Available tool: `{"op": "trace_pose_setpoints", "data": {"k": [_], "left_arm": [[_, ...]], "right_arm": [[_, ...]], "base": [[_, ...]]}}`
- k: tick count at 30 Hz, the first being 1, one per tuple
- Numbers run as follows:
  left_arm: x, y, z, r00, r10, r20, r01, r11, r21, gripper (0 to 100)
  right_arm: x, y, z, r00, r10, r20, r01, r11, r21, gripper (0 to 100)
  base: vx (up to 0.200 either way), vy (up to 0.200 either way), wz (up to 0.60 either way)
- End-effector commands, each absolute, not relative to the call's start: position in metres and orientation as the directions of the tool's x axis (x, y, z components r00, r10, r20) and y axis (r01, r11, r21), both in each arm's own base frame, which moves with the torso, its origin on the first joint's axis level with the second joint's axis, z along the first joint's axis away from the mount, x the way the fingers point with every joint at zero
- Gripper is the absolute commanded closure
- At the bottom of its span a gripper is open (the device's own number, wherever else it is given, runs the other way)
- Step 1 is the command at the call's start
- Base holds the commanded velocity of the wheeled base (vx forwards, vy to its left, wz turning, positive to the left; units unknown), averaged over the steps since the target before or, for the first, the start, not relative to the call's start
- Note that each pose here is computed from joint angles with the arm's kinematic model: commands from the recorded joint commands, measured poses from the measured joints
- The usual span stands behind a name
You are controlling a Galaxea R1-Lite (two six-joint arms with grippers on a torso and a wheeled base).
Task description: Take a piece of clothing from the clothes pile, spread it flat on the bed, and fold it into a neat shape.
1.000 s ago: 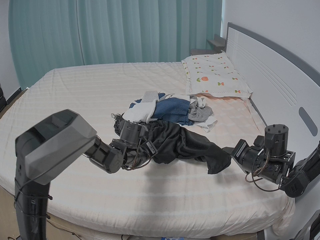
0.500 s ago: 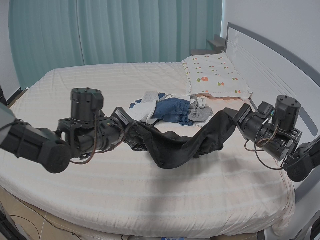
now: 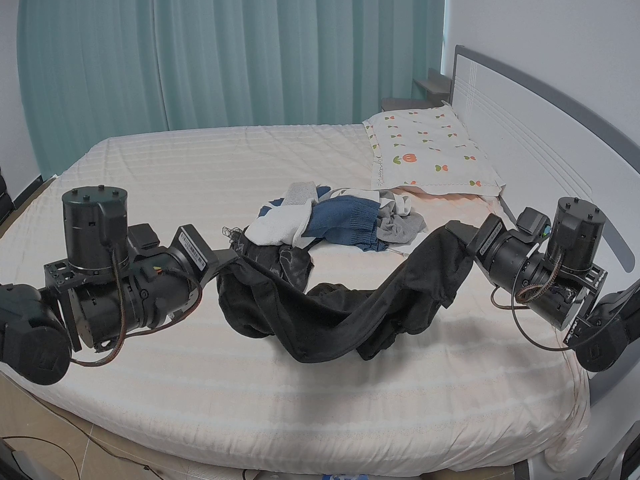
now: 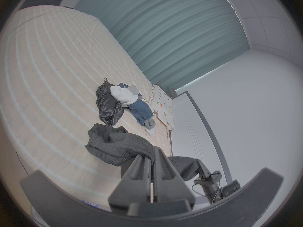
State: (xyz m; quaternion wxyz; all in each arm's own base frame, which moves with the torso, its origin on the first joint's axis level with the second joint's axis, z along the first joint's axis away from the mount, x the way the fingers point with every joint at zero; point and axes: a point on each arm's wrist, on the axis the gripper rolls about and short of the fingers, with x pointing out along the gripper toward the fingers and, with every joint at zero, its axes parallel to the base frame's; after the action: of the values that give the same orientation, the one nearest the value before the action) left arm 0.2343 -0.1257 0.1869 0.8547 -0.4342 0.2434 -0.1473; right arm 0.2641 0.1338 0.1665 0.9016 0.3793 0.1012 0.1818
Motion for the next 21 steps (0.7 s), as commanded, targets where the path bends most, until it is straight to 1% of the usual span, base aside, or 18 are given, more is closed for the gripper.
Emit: {"op": "trace_pose_setpoints", "data": {"k": [1,5,11,17,21], "left_arm": [[0.224,-0.122,0.185,0.824,-0.482,-0.299,0.054,0.591,-0.805,100],[0.22,-0.12,0.178,0.802,-0.503,-0.322,0.05,0.593,-0.804,100],[0.216,-0.118,0.174,0.793,-0.505,-0.34,0.036,0.597,-0.802,100],[0.211,-0.116,0.168,0.786,-0.505,-0.358,0.025,0.603,-0.797,100],[0.208,-0.114,0.168,0.79,-0.497,-0.359,0.02,0.606,-0.795,100]], "right_arm": [[0.262,0.135,0.163,0.91,0.41,-0.061,-0.244,0.649,0.72,100],[0.261,0.134,0.161,0.91,0.408,-0.073,-0.235,0.654,0.719,100],[0.256,0.131,0.161,0.911,0.405,-0.078,-0.231,0.657,0.718,100],[0.253,0.129,0.157,0.913,0.396,-0.095,-0.214,0.665,0.715,100],[0.249,0.128,0.164,0.914,0.398,-0.072,-0.231,0.659,0.716,100]], "base": [[0.0,0.0,0.0],[0.0,0.0,0.0],[0.0,0.0,0.0],[-0.2,0.0,0.0],[0.0,0.0,0.0]]}}
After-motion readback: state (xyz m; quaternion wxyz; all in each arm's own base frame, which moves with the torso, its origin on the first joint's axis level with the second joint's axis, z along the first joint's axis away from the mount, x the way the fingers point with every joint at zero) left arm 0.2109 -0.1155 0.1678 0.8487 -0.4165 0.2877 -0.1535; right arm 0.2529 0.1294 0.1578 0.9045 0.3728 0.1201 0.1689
